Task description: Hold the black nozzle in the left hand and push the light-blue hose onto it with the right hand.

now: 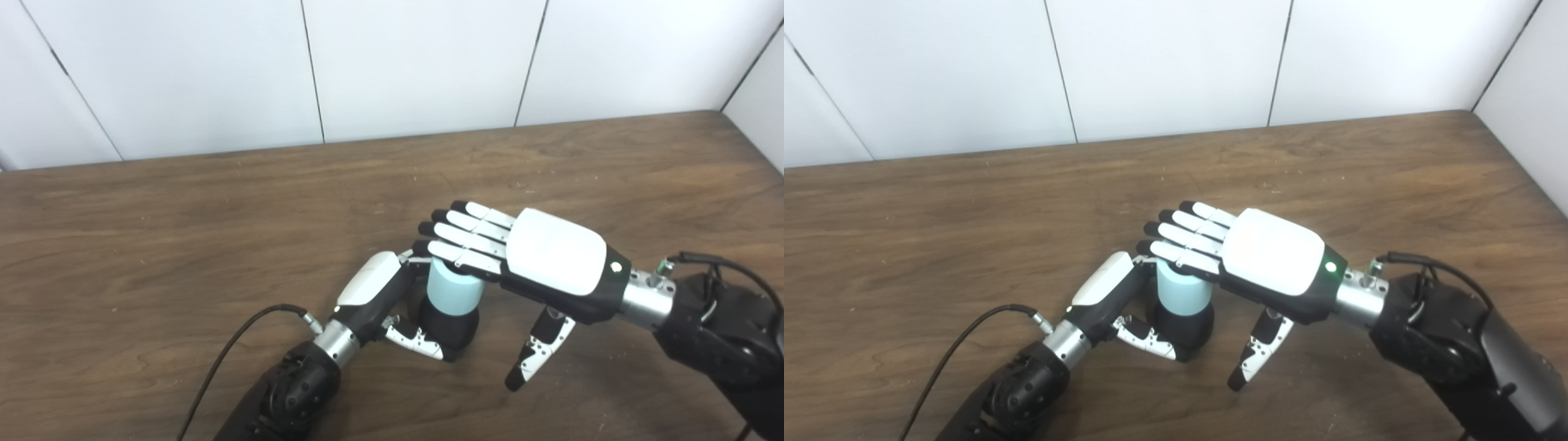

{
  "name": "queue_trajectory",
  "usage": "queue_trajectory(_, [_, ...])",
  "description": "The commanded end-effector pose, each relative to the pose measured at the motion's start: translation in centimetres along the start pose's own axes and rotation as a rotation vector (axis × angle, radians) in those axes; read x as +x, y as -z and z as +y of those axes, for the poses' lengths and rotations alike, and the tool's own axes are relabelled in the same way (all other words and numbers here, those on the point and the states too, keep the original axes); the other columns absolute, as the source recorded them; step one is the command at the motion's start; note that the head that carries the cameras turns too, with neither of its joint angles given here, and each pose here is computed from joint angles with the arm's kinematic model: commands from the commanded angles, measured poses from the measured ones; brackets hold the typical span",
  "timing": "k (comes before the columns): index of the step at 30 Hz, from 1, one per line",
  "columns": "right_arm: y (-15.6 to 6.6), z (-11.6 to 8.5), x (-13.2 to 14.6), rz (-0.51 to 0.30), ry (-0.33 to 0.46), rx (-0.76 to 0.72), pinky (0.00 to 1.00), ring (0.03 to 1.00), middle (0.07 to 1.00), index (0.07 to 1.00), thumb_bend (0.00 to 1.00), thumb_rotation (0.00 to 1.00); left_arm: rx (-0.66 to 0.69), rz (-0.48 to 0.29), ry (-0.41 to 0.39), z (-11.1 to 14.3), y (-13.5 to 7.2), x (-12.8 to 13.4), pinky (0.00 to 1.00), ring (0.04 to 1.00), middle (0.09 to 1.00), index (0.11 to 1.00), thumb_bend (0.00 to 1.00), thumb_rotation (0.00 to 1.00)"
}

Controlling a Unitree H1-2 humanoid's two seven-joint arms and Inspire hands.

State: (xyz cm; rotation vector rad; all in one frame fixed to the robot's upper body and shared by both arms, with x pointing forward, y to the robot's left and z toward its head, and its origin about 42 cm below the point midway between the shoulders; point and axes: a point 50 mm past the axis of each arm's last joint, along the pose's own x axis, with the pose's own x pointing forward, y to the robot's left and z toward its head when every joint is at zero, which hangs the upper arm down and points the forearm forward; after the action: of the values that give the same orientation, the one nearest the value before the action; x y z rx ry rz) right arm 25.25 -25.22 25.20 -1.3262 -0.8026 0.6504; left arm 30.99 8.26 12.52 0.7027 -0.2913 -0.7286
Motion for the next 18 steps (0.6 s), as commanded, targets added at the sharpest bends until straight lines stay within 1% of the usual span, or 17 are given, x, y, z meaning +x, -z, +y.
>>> queue_trajectory(1, [-0.23, 0.23, -0.09, -0.038, 0.051, -0.034, 1.0, 1.0, 1.0, 1.0, 0.9, 0.62, 0.01, 0.18, 0.174, -3.07, 3.08, -2.12, 0.93, 0.723, 0.588, 0.481, 0.52, 0.07])
queue_trajectory(2, [-0.16, 0.24, -0.07, -0.035, 0.085, -0.047, 1.0, 1.0, 1.0, 1.0, 0.91, 0.63, 0.01, 0.181, 0.175, -3.08, 3.08, -2.13, 0.93, 0.723, 0.587, 0.481, 0.52, 0.07])
queue_trajectory(4, [-0.05, 0.16, -0.06, -0.029, 0.125, -0.069, 1.0, 1.0, 1.0, 1.0, 0.92, 0.68, 0.009, 0.182, 0.175, -3.12, 3.09, -2.13, 0.93, 0.723, 0.583, 0.482, 0.52, 0.07])
queue_trajectory(8, [0.21, 0.0, -0.13, -0.019, 0.158, -0.083, 1.0, 1.0, 1.0, 1.0, 0.93, 0.71, 0.012, 0.184, 0.175, -3.11, 3.08, -2.18, 0.93, 0.725, 0.581, 0.482, 0.52, 0.07])
queue_trajectory(11, [0.39, -0.12, 0.08, -0.005, 0.197, -0.065, 1.0, 1.0, 1.0, 1.0, 0.93, 0.72, 0.013, 0.185, 0.175, -3.09, 3.09, -2.2, 0.93, 0.729, 0.581, 0.482, 0.52, 0.07])
queue_trajectory(12, [0.44, -0.17, 0.18, 0.009, 0.22, -0.051, 1.0, 1.0, 1.0, 1.0, 0.93, 0.72, 0.013, 0.185, 0.176, -3.09, 3.1, -2.2, 0.93, 0.73, 0.581, 0.482, 0.52, 0.07])
queue_trajectory(17, [0.65, -0.22, 0.36, 0.052, 0.287, 0.005, 1.0, 1.0, 1.0, 1.0, 0.96, 0.69, 0.014, 0.182, 0.177, -3.08, 3.08, -2.19, 0.93, 0.731, 0.582, 0.482, 0.52, 0.07])
queue_trajectory(18, [0.7, -0.24, 0.48, 0.07, 0.316, 0.034, 1.0, 1.0, 1.0, 1.0, 0.96, 0.68, 0.015, 0.182, 0.176, -3.02, 3.06, -2.2, 0.93, 0.731, 0.582, 0.482, 0.52, 0.07])
